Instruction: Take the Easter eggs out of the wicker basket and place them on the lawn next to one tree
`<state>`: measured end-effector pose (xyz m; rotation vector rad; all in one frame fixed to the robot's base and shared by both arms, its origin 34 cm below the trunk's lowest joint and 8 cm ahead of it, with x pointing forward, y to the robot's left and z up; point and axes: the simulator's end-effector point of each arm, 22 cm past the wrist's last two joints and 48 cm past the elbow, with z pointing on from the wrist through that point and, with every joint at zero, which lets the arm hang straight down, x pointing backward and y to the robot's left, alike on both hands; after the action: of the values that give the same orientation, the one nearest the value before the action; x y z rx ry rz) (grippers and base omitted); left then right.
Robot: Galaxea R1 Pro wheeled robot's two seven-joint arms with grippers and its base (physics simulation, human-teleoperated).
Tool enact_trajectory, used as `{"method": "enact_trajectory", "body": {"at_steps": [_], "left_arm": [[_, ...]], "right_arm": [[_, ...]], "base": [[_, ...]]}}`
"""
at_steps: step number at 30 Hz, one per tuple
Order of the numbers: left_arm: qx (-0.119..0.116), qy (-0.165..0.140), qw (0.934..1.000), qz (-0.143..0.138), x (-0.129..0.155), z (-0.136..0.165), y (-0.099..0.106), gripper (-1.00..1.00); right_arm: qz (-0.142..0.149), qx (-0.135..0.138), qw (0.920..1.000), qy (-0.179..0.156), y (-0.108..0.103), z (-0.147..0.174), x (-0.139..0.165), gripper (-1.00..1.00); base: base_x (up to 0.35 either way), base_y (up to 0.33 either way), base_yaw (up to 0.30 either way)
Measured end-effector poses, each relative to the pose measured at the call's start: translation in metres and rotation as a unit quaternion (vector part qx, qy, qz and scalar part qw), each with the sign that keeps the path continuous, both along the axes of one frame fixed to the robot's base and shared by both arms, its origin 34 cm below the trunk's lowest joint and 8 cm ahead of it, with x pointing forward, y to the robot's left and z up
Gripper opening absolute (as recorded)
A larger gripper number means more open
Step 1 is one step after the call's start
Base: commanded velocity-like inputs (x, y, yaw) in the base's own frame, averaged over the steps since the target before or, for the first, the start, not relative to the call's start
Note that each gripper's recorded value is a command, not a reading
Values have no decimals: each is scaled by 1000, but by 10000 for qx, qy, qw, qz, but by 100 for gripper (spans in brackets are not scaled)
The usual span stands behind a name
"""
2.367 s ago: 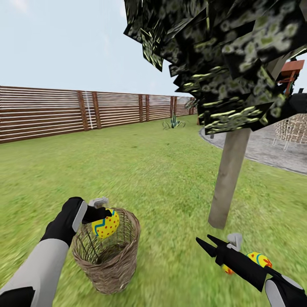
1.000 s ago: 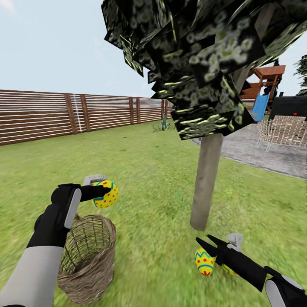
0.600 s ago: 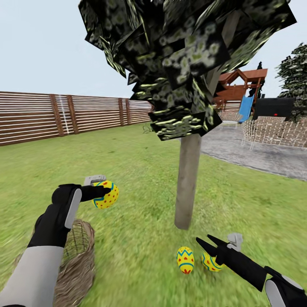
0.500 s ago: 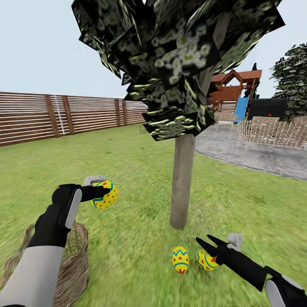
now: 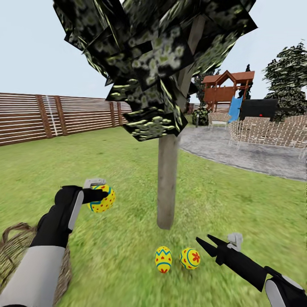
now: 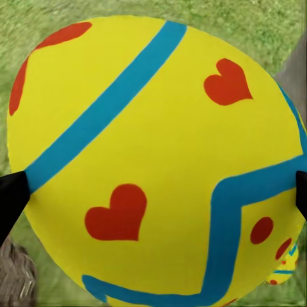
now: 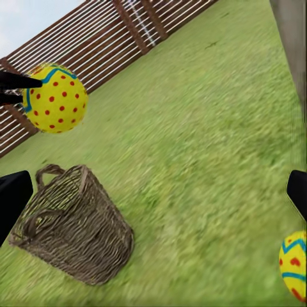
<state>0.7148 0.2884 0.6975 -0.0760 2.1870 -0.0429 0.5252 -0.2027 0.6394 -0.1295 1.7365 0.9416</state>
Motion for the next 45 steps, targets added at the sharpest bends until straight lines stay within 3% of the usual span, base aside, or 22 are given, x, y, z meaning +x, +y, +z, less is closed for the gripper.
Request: {"method": "enact_trajectory", "body": {"at_steps": [9, 16, 22, 28, 45], "left_arm": [[-37, 893, 9960, -33, -10, -73, -3, -100], [-95, 1769, 9842, -62, -32, -142, -8, -100], [-144, 2059, 9784, -120, -41, -189, -18, -100], [37, 2172, 9755, -350, -48, -216, -38, -100], [75, 1998, 9791, -385, -49, -242, -41, -100]], "right_arm": [[-7, -1, 10000, -3, -1, 0, 0, 100], [-6, -3, 10000, 6, 0, 0, 0, 100], [-6, -4, 10000, 6, 0, 0, 0, 100], [-8, -3, 10000, 10, 0, 0, 0, 100], [-5, -11, 10000, 12, 0, -26, -7, 100]], "base": [[53, -249, 0], [169, -202, 0], [207, -190, 0], [43, -38, 0], [0, 0, 0]]}}
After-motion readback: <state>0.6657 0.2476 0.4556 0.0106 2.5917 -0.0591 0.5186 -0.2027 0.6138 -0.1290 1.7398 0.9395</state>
